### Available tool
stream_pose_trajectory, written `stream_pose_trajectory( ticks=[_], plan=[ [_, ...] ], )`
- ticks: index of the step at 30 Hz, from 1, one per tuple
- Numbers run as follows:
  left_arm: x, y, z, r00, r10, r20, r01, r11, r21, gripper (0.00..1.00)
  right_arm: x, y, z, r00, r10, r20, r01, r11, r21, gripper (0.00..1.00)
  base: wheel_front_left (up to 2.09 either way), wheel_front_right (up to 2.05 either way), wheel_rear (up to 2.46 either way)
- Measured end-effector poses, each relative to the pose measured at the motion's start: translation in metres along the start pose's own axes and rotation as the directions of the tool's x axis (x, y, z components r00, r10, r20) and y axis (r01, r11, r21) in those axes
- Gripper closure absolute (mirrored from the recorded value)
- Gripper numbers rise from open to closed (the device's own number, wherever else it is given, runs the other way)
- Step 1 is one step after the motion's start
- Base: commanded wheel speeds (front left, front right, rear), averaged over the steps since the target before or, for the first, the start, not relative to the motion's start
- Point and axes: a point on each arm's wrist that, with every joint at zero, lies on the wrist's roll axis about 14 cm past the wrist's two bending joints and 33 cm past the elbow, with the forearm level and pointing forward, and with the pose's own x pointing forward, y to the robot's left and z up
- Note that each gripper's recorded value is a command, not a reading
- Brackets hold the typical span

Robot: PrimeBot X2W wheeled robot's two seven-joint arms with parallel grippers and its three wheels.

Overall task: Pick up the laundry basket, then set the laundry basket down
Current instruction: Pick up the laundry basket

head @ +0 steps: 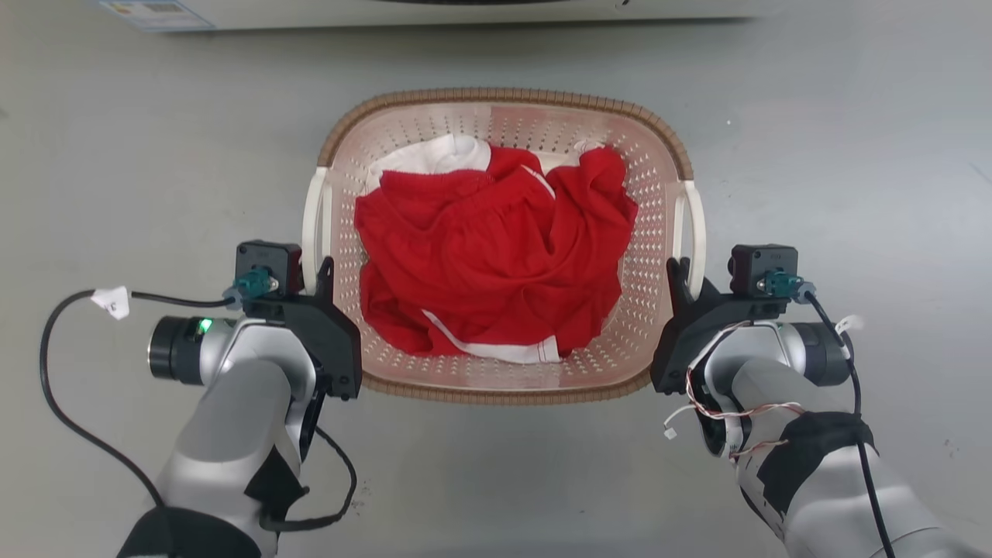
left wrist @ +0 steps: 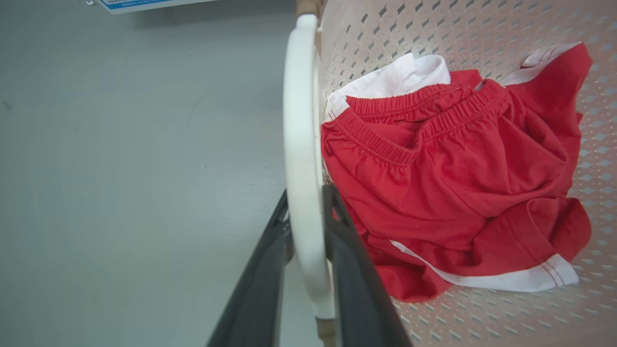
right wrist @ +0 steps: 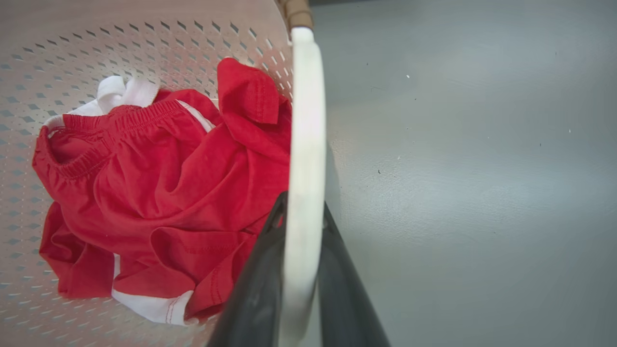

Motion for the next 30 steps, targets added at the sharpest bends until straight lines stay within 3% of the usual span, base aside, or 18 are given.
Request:
stream_pose_trajectory(
  ticks=[17,30],
  plan=[
    [-0.056,-0.018,-0.004,1.0,-0.011,0.011,0.011,1.0,-0.029,1.0,-0.06,0.008,0.0,1.0,-0.007,0.009,0.007,1.0,0.02,1.0,0.0,0.0,0.0],
    [-0.11,-0.027,-0.028,1.0,0.001,-0.014,-0.002,0.998,-0.056,1.0,-0.115,0.021,-0.023,1.0,-0.001,-0.02,0.002,1.0,0.031,1.0,0.0,0.0,0.0]
  ],
)
